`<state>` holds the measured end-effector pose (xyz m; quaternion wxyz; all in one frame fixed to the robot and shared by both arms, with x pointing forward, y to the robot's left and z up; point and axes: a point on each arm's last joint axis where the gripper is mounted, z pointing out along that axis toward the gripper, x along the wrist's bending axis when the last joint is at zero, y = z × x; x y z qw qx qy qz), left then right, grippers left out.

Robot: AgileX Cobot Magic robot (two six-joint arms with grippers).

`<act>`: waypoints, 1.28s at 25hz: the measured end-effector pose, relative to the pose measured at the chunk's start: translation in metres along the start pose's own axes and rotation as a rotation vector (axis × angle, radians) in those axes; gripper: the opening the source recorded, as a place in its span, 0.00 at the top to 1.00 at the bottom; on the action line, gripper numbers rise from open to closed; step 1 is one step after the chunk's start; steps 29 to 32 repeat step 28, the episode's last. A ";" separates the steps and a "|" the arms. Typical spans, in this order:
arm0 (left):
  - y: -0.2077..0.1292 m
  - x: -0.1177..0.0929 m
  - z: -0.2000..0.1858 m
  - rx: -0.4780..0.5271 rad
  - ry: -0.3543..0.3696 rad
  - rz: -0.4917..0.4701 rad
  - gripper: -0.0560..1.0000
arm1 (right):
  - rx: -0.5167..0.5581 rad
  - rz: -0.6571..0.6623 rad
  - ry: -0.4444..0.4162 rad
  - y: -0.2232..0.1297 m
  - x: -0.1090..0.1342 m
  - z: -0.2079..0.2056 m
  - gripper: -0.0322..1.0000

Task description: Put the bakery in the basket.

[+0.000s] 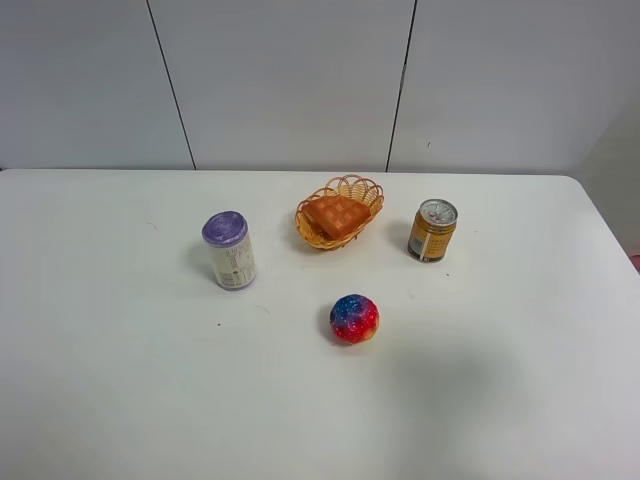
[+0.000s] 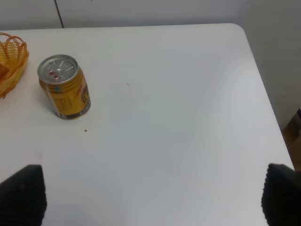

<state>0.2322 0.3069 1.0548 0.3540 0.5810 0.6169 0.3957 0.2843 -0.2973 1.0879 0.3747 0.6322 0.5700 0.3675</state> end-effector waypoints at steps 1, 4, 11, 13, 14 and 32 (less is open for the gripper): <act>0.000 0.000 0.000 0.000 0.000 0.000 0.15 | -0.002 -0.003 0.001 -0.005 0.001 -0.004 0.09; 0.000 0.000 0.000 0.000 0.000 0.000 0.15 | 0.009 -0.028 0.007 -0.016 0.001 -0.013 0.09; 0.000 0.000 0.000 0.000 0.000 0.000 0.15 | -0.030 -0.075 0.008 -0.046 0.001 -0.027 0.09; 0.000 0.000 0.000 0.000 0.000 0.000 0.15 | -0.025 -0.094 0.011 -0.051 0.001 -0.030 0.09; 0.000 0.000 0.000 0.000 0.000 0.000 0.15 | 0.000 -0.100 0.016 -0.054 0.001 -0.028 0.09; 0.000 0.000 0.000 0.000 0.000 0.000 0.15 | 0.021 -0.110 0.023 -0.058 0.000 -0.025 0.09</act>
